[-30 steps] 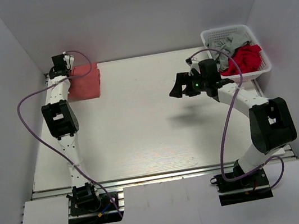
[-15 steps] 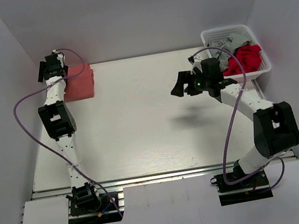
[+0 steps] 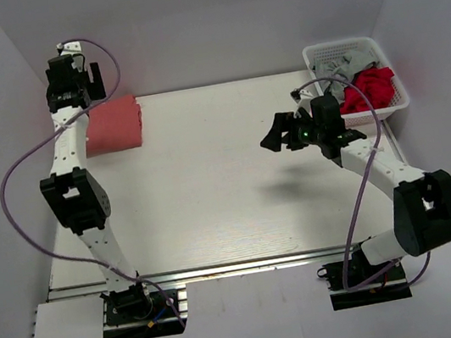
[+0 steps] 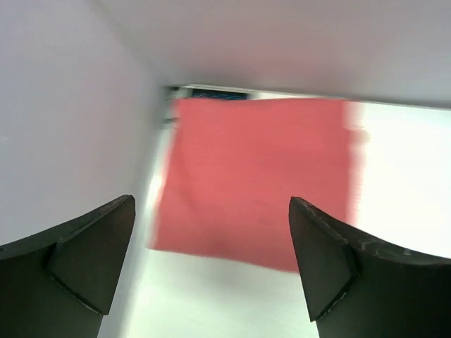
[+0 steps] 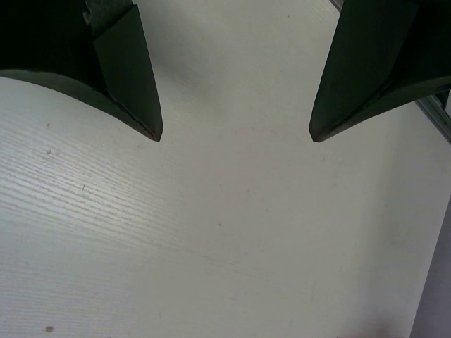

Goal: Fold and stack the t-shirts
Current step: Put the neatly folded tshirt into the corner of the board with the left arm

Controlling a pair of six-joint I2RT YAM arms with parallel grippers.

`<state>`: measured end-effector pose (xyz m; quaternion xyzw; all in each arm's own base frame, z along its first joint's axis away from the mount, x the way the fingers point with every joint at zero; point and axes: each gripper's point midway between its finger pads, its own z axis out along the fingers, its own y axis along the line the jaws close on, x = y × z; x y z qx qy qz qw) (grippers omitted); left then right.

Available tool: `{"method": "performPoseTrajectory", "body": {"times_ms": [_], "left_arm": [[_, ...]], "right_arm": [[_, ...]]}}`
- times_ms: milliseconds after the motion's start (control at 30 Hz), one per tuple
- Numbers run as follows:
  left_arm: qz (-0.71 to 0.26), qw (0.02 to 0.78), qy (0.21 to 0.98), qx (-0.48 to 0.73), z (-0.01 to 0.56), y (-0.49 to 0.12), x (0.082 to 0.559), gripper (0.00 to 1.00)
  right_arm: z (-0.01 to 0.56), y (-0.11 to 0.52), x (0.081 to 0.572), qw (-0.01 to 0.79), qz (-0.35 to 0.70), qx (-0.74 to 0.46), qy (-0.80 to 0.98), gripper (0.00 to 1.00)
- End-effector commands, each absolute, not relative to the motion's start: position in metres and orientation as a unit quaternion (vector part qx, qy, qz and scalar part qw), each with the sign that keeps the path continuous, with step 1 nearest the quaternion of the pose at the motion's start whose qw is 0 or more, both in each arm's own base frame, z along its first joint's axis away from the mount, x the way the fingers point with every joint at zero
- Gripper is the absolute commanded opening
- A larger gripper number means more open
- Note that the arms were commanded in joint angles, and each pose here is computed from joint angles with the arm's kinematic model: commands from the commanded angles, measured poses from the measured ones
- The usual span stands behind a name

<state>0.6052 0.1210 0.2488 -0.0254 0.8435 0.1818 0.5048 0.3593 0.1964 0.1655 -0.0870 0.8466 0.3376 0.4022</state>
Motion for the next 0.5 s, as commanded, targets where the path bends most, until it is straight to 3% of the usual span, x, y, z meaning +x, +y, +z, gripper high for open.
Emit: {"method": "performPoseTrajectory", "body": {"times_ms": [0, 133, 167, 467], "left_arm": [[-0.008, 0.546, 0.838, -0.003, 0.284, 0.015, 0.572, 1.00], [-0.060, 0.567, 0.821, 0.000, 0.263, -0.048, 0.522, 1.00], [-0.078, 0.584, 0.808, 0.015, 0.280, -0.071, 0.504, 1.00], [-0.170, 0.518, 0.833, 0.099, 0.199, -0.188, 0.383, 1.00]], "right_arm": [[0.184, 0.192, 0.352, 0.435, 0.345, -0.078, 0.829, 0.90], [0.175, 0.184, 0.335, 0.436, 0.336, -0.067, 0.832, 0.90], [0.166, 0.177, 0.331, 0.431, 0.324, -0.057, 0.840, 0.90], [0.142, 0.145, 0.288, 0.442, 0.267, -0.032, 0.856, 0.90]]}}
